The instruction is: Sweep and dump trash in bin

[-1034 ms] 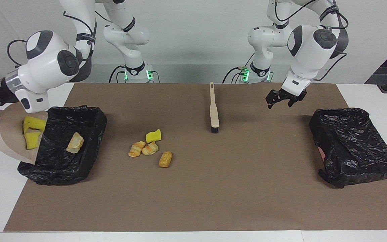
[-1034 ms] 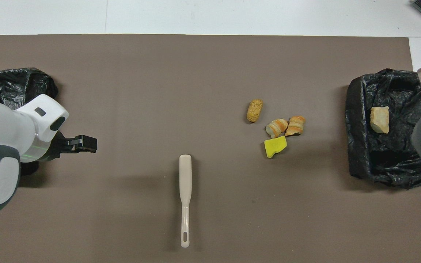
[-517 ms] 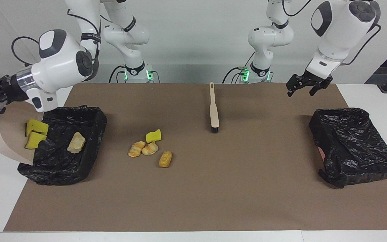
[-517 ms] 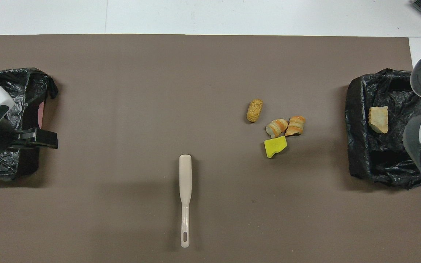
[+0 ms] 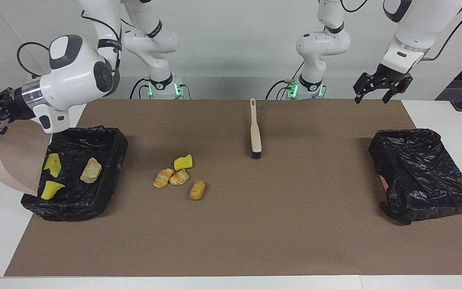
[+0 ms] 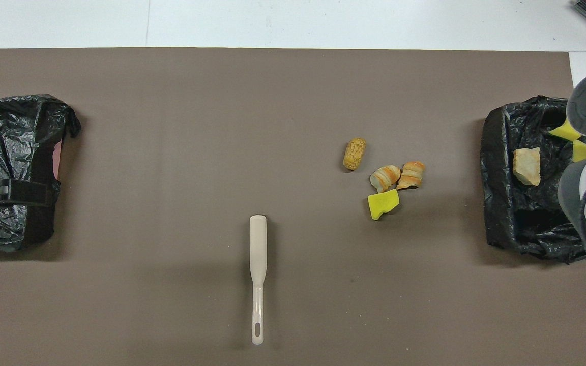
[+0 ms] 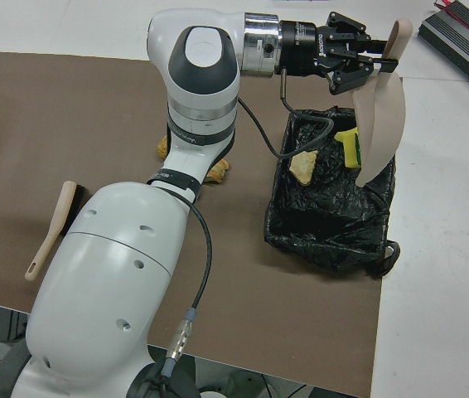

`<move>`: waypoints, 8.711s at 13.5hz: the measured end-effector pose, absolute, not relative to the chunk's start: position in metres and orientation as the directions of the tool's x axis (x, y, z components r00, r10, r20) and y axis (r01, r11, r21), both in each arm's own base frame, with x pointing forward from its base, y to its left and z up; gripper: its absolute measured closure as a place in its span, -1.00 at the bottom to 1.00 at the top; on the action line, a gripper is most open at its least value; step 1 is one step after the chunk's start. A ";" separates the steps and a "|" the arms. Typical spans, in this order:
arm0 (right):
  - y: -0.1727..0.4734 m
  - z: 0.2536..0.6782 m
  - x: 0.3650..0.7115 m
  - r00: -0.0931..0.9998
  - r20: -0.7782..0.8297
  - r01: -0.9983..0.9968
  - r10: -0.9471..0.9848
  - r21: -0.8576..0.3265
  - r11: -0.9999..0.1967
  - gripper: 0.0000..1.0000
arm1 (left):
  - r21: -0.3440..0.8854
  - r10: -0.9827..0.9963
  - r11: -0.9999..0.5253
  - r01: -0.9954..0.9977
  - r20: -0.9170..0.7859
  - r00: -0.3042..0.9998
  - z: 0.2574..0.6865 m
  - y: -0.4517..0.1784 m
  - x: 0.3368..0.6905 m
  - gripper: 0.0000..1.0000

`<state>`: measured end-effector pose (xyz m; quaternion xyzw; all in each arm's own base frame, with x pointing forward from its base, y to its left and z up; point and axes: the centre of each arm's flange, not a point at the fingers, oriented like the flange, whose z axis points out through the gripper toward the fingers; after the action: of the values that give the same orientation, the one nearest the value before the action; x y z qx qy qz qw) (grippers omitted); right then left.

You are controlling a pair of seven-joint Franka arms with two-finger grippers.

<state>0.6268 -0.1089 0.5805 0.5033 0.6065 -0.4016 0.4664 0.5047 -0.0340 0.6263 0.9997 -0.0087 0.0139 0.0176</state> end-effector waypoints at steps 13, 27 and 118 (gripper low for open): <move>-0.056 0.566 0.611 0.099 -0.677 0.994 0.729 0.103 -0.039 0.37 | 0.014 -0.001 -1.000 -0.001 0.004 1.000 0.629 -0.038 0.517 -1.00; 0.082 0.477 0.607 0.668 -0.207 0.742 0.715 0.106 -0.662 0.37 | 0.033 0.003 -0.999 0.003 0.012 1.000 0.647 -0.039 0.513 -1.00; 0.058 0.385 0.494 0.978 -0.202 0.071 0.045 0.121 -0.990 0.48 | 0.136 -0.194 -0.970 -0.203 0.077 0.978 0.359 -0.431 0.578 0.31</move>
<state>0.4944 0.0577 0.3853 0.9925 0.0292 -0.1001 0.0640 0.5785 -0.4312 0.3595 0.9919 -0.0999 0.0315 0.0716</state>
